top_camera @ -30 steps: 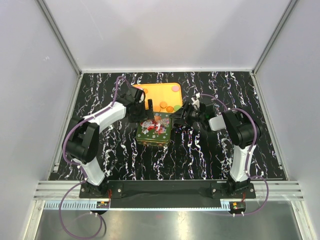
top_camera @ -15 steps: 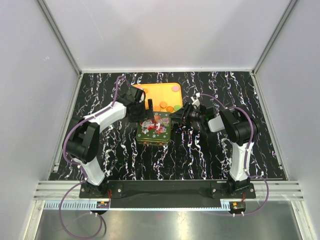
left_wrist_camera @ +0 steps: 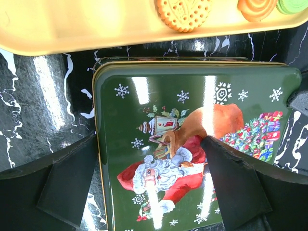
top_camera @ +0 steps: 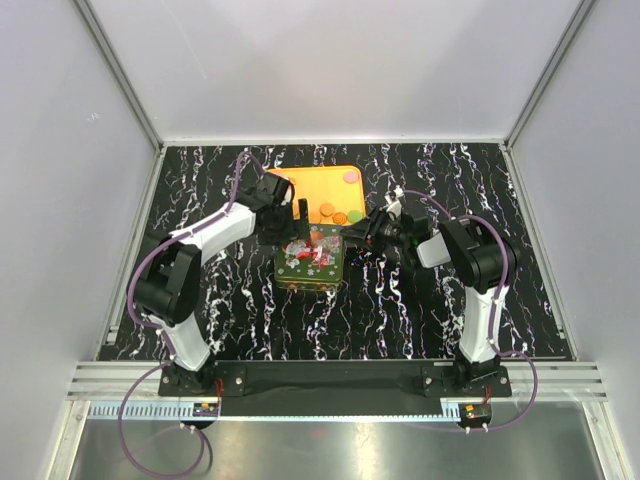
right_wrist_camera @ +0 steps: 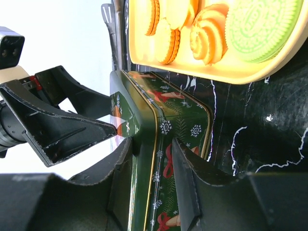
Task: Pack the cookies
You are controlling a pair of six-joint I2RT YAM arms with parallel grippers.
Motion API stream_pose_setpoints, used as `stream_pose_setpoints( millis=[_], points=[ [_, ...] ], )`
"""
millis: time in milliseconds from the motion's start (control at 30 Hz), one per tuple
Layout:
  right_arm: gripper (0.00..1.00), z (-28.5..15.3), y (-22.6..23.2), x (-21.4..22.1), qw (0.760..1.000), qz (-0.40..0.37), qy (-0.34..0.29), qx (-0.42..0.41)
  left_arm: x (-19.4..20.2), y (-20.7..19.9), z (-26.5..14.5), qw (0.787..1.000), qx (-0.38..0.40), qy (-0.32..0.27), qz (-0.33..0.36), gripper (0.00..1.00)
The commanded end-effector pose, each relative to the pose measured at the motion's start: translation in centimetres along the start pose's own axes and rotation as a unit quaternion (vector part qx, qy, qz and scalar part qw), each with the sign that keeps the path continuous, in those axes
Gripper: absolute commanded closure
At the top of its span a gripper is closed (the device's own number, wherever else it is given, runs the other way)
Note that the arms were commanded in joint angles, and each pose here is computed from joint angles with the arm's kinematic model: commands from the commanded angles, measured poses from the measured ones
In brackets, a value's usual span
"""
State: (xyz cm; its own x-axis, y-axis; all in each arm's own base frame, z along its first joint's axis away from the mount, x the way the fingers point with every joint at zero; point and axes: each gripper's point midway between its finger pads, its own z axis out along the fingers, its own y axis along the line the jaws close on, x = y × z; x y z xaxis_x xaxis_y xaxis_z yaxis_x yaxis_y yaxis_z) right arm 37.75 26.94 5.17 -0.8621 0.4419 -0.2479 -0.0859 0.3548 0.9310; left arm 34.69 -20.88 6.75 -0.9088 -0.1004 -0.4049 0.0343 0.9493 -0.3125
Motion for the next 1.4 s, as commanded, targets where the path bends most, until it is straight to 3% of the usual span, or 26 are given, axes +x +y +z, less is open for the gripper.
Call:
stream_pose_setpoints(
  millis=[0,100,267,400,767,1200,1367],
  points=[
    [0.86,-1.4,-7.6,2.8,0.988,0.039,0.013,0.146,0.4,-0.8,0.3,1.000,0.003,0.000,0.014,0.06],
    [0.78,-1.6,-6.1,2.1,0.990,0.021,0.009,0.138,1.1,-0.2,0.4,1.000,-0.004,-0.001,0.007,0.06],
    [0.38,-2.1,-3.0,1.1,0.993,-0.010,0.009,0.121,1.5,0.4,0.2,1.000,-0.010,-0.007,0.001,0.06],
    [0.25,-2.3,-0.4,0.4,0.995,-0.032,0.010,0.091,1.4,0.5,0.0,1.000,-0.013,-0.011,-0.001,0.05],
    [0.13,-4.8,4.4,1.6,0.999,-0.041,0.013,0.034,1.3,0.3,-0.1,1.000,-0.011,-0.011,-0.007,0.05],
    [0.12,-4.9,2.6,8.3,0.995,-0.044,0.058,0.061,1.0,-0.3,0.3,1.000,-0.001,-0.010,-0.011,0.05],
    [0.17,-3.9,1.5,10.7,0.994,-0.037,0.082,0.066,1.2,-0.3,0.5,1.000,0.001,-0.009,-0.014,0.05]
  ],
)
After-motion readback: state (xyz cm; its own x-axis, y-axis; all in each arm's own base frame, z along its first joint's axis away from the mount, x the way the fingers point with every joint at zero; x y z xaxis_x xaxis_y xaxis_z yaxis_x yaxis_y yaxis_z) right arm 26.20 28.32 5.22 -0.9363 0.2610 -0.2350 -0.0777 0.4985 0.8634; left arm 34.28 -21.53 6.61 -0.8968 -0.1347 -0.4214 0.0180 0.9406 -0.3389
